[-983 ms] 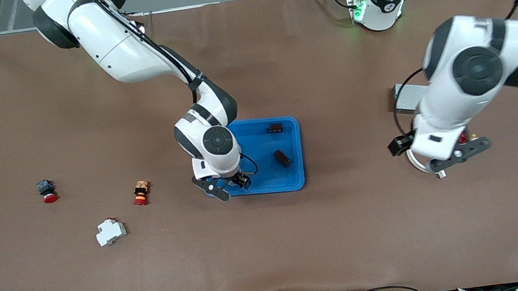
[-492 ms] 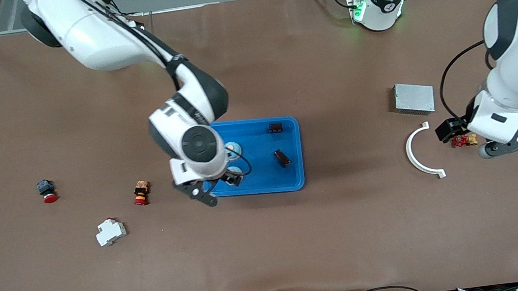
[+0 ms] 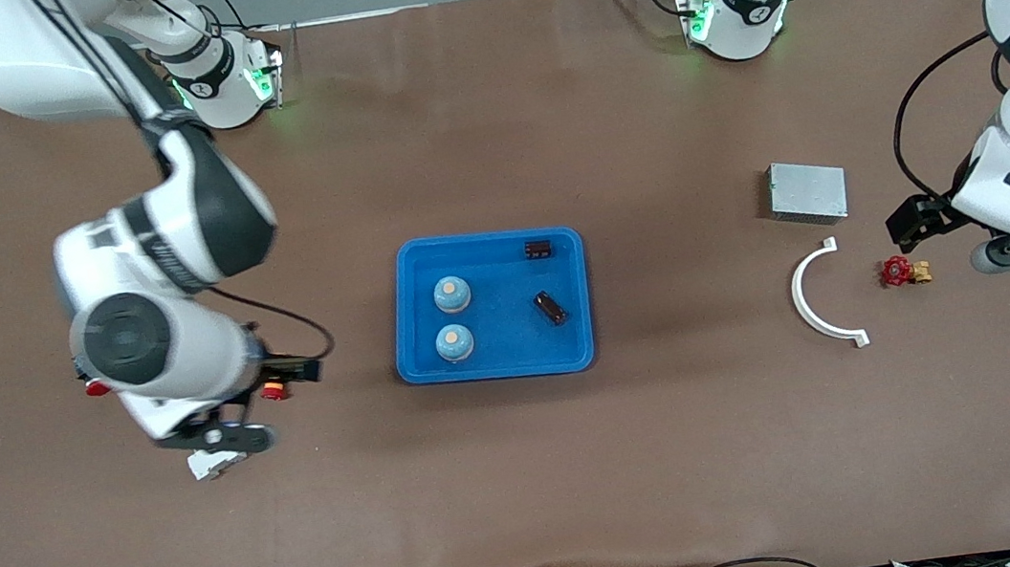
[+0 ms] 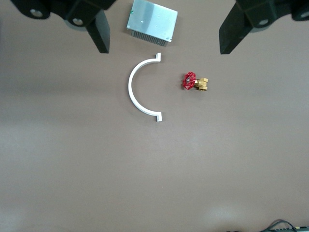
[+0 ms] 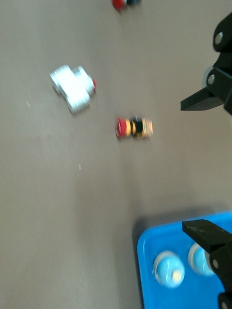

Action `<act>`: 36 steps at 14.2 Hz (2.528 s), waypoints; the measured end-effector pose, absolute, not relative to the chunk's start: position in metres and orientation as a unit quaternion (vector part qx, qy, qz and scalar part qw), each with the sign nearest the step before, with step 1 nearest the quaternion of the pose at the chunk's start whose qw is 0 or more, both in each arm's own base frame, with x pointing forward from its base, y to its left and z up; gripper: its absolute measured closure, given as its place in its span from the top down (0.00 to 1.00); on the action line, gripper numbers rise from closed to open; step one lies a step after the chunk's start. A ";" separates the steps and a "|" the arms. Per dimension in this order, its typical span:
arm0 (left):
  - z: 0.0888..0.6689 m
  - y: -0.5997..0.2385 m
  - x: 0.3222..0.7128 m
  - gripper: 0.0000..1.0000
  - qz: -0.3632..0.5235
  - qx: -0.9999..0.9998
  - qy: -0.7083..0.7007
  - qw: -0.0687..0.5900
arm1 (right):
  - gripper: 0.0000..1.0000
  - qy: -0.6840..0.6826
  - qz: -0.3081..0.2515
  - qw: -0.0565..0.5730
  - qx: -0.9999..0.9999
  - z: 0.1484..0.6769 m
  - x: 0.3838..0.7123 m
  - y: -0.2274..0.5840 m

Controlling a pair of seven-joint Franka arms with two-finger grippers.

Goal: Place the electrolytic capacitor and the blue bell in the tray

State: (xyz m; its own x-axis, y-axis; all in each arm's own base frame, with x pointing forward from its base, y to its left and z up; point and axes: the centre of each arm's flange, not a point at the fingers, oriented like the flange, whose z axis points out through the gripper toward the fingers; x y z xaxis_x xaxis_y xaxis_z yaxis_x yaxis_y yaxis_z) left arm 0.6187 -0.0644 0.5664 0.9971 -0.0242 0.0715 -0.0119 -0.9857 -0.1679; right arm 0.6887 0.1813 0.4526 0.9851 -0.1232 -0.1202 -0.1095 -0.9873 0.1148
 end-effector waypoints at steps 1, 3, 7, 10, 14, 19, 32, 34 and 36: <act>0.573 -0.063 0.614 1.00 -0.035 -0.996 0.015 0.082 | 1.00 -0.044 -0.063 0.051 0.996 0.466 0.692 0.150; 0.587 -0.053 0.607 1.00 -0.035 -0.997 0.017 0.066 | 1.00 -0.010 -0.064 0.047 0.997 0.488 0.694 0.091; 0.606 -0.027 0.598 1.00 -0.042 -0.998 0.016 0.054 | 1.00 0.007 -0.068 0.043 0.997 0.520 0.683 0.010; 0.607 -0.028 0.595 1.00 -0.035 -0.998 0.016 0.055 | 1.00 -0.014 -0.063 0.012 0.998 0.538 0.662 -0.019; 0.615 -0.033 0.587 1.00 -0.031 -0.998 0.019 0.059 | 1.00 -0.024 -0.032 0.005 0.999 0.564 0.625 -0.017; 0.629 -0.034 0.575 1.00 -0.015 -0.998 0.016 0.065 | 1.00 -0.021 -0.021 0.007 1.000 0.578 0.601 -0.004; 0.666 -0.035 0.530 1.00 -0.003 -1.000 0.005 0.025 | 1.00 -0.019 0.006 0.012 1.000 0.615 0.572 0.009; 0.669 -0.036 0.521 1.00 -0.005 -1.000 0.006 0.024 | 1.00 -0.022 0.006 0.015 1.000 0.615 0.571 0.007; 0.671 -0.041 0.516 1.00 -0.007 -1.000 0.011 0.024 | 1.00 -0.023 0.006 0.016 1.000 0.615 0.571 0.006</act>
